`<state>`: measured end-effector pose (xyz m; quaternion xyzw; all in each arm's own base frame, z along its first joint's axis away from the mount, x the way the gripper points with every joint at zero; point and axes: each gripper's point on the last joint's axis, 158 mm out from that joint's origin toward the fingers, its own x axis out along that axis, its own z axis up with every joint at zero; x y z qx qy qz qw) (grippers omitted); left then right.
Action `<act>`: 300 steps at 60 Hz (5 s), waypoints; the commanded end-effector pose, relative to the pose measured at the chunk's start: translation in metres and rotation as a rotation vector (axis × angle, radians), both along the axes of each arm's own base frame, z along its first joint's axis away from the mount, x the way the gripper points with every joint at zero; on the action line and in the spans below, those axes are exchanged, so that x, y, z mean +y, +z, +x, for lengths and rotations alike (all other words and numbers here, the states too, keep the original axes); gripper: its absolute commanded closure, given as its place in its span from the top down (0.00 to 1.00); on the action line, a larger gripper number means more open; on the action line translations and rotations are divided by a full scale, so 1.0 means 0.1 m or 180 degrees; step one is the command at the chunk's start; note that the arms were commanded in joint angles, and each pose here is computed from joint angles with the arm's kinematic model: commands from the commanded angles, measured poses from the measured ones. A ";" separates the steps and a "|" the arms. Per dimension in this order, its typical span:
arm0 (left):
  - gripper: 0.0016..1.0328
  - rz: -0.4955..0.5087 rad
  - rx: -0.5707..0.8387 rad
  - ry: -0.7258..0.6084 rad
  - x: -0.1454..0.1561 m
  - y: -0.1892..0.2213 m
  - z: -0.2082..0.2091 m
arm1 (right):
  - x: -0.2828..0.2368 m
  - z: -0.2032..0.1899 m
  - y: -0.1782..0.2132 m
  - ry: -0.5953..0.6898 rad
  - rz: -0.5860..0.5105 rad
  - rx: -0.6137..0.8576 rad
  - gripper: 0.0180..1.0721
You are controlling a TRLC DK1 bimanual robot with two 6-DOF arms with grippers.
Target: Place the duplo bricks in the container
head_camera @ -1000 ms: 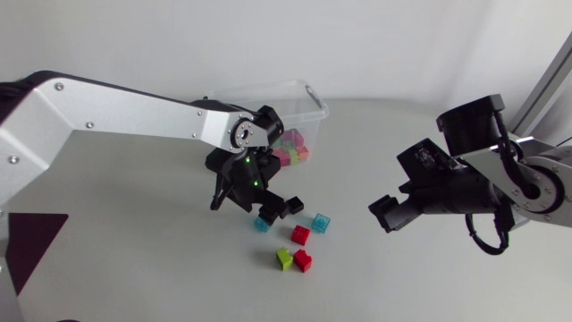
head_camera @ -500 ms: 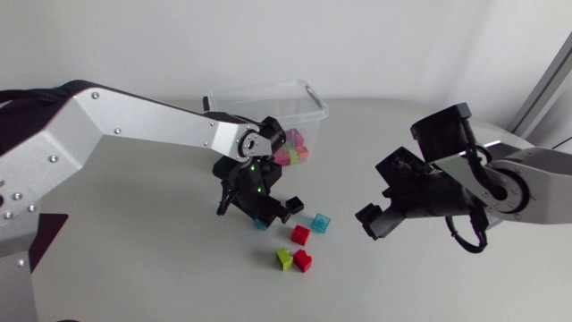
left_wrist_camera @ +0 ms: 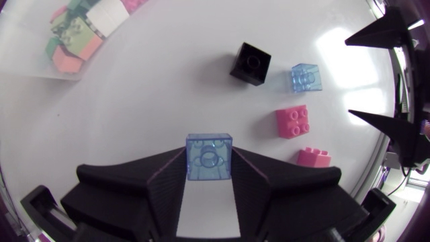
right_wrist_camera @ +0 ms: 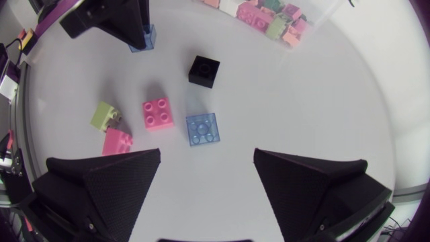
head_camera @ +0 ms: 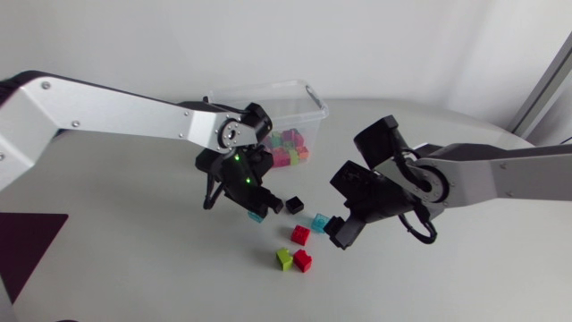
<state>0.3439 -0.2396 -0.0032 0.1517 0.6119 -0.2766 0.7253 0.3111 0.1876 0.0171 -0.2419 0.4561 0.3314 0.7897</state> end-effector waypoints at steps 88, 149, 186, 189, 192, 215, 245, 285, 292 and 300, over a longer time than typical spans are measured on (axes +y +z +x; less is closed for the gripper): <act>0.22 -0.1212 -0.1820 0.0718 0.30 1.94 1.62 | 0.19 0.38 0.10 0.0364 -0.0168 0.0094 0.28; 0.82 -0.1148 -0.2745 0.0516 0.66 2.23 1.48 | 0.60 1.44 1.63 -0.0138 0.0668 -0.0714 0.28; 0.82 -0.0965 -0.2120 -0.0736 0.34 1.51 0.39 | 0.81 1.90 1.62 -0.0256 0.0913 -0.0901 0.29; 0.82 -0.0963 -0.2064 -0.0796 0.31 1.47 0.34 | 0.82 1.93 1.64 -0.0265 0.0937 -0.0936 0.29; 0.82 -0.0969 -0.1999 -0.0844 0.30 1.44 0.29 | 0.83 1.96 1.65 -0.0266 0.0958 -0.0969 0.29; 0.82 -0.0902 -0.1820 -0.0995 0.31 1.27 0.09 | 1.00 2.16 1.75 -0.0252 0.1163 -0.1204 0.30; 0.82 -0.0833 -0.1733 -0.1102 0.36 1.16 -0.05 | 1.19 2.35 1.67 -0.0273 0.1126 -0.1150 0.74; 0.85 -0.0755 -0.1100 -0.1606 -0.14 0.67 -0.43 | 0.11 1.64 1.65 -0.0546 0.0700 -0.0772 0.96; 0.85 -0.0667 -0.0845 -0.1791 -0.25 0.48 -0.59 | -0.14 1.37 1.49 -0.0561 0.0607 -0.0689 0.96; 0.85 -0.0531 -0.0625 -0.1887 -0.31 0.30 -0.68 | -0.33 1.08 1.29 -0.0561 0.0501 -0.0590 0.96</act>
